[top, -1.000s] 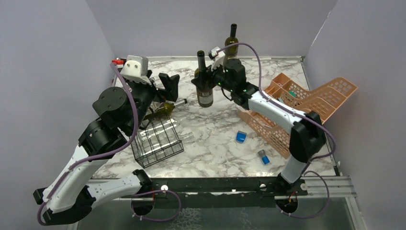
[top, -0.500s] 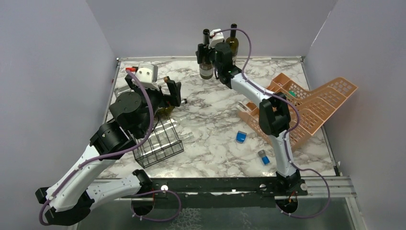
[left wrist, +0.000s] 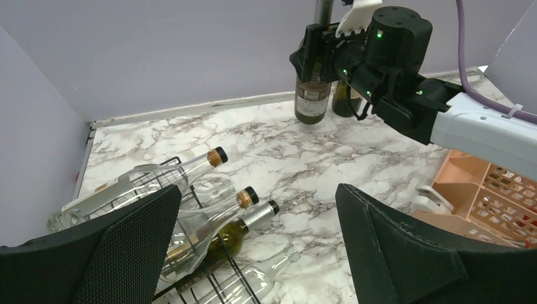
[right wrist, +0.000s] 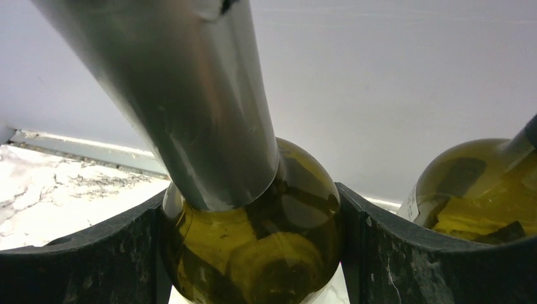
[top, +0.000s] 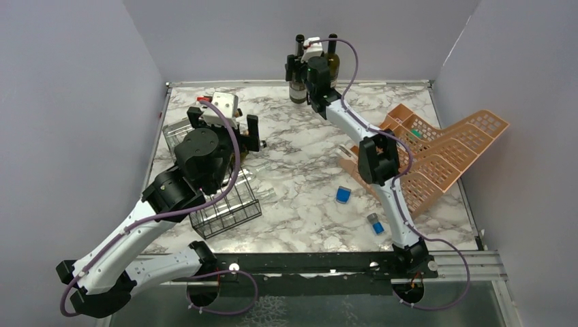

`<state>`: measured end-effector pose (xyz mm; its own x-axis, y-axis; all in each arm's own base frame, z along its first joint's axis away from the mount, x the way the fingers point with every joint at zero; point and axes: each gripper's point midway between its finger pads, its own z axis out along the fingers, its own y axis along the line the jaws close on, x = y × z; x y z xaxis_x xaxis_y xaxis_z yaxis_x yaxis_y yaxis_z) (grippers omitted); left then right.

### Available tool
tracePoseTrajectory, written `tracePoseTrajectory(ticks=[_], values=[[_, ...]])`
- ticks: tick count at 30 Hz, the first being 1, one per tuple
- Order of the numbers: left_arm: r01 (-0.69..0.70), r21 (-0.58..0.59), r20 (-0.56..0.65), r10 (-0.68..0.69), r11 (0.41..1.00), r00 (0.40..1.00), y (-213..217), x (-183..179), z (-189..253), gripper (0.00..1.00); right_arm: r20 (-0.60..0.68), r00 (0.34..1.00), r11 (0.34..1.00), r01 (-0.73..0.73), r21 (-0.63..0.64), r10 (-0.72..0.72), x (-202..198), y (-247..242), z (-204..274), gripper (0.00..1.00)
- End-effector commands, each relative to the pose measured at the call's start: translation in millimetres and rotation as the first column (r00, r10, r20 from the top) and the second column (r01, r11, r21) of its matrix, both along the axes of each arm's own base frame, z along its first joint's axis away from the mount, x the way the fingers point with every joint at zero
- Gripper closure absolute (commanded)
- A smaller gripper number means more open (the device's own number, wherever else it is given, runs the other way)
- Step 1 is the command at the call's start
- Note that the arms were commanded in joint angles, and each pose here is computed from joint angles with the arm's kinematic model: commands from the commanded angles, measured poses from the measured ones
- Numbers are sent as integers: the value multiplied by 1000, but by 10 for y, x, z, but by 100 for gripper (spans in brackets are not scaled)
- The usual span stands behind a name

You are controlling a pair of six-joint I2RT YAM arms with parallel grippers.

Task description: Take the wine bottle off the wine rack

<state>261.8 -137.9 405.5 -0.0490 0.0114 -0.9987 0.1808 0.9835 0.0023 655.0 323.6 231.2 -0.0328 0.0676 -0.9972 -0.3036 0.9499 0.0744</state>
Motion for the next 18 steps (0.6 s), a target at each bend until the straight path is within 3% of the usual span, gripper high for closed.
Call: tracePoseTrajectory(ticks=[1,18], values=[[-35,26,20,34,999,999,38,46,20,1,163,986,997,17,71,-29,104,-11,554,58],[-45,83,24,43,996,999,29,109,-87,1,166,985,998,48,50,-56,387,-110,127,56]])
